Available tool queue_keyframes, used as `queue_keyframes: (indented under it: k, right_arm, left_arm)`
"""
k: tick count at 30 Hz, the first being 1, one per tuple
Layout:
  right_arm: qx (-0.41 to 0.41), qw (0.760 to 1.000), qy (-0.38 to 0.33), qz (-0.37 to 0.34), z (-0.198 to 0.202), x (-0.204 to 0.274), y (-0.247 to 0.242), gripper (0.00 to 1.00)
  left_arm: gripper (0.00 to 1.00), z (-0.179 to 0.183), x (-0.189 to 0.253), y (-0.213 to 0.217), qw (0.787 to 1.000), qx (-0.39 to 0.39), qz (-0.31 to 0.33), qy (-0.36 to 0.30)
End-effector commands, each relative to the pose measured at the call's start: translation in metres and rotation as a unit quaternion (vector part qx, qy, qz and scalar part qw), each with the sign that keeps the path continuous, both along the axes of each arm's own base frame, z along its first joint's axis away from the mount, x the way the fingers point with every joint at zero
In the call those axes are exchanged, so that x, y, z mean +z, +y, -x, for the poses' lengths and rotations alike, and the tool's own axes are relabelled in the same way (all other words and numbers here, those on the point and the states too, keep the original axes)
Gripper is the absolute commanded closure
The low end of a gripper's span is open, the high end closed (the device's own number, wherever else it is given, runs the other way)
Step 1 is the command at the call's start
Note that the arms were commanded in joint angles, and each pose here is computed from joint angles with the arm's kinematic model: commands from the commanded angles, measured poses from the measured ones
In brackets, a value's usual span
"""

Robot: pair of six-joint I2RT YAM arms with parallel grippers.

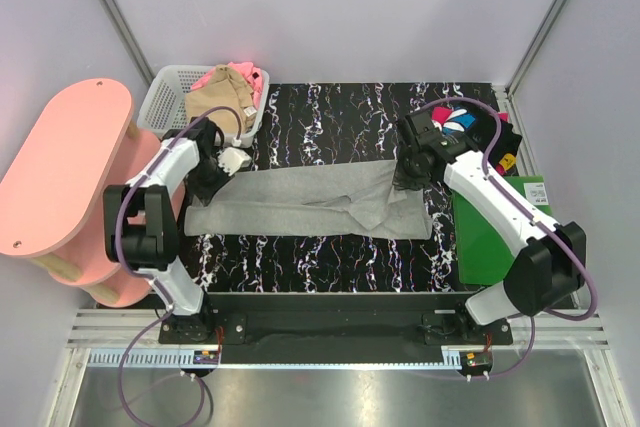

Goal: Fold and stack the t-shirts
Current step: Fold the other side of the tshirt into a rectangle

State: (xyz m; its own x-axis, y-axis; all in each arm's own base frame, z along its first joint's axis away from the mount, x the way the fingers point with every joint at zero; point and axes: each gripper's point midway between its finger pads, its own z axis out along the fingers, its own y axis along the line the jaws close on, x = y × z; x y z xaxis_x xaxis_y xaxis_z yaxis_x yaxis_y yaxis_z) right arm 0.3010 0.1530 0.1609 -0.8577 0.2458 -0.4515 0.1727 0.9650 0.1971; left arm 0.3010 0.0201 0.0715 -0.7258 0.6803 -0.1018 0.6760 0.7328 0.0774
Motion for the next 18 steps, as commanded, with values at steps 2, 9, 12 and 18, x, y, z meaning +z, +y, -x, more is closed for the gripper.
queue_keyframes:
  k: [2, 9, 12, 18]
  right_arm:
    - [-0.002, 0.999, -0.032, -0.004, -0.026, 0.009, -0.004, 1.00]
    - [-0.003, 1.000, -0.004, 0.001, -0.043, -0.020, -0.004, 1.00]
    - [0.000, 1.000, 0.002, -0.004, -0.051, -0.029, 0.001, 1.00]
    - [0.002, 1.000, 0.011, 0.002, -0.072, -0.045, 0.005, 1.00]
  left_arm:
    - [0.87, -0.038, -0.008, 0.012, 0.999, 0.009, -0.035, -0.028]
    - [0.66, -0.061, -0.011, 0.020, 0.996, 0.034, -0.062, -0.050]
    - [0.65, -0.071, 0.008, 0.026, 0.992, 0.045, -0.078, -0.088]
    - [0.63, -0.066, 0.059, -0.004, 0.985, 0.020, -0.070, -0.155]
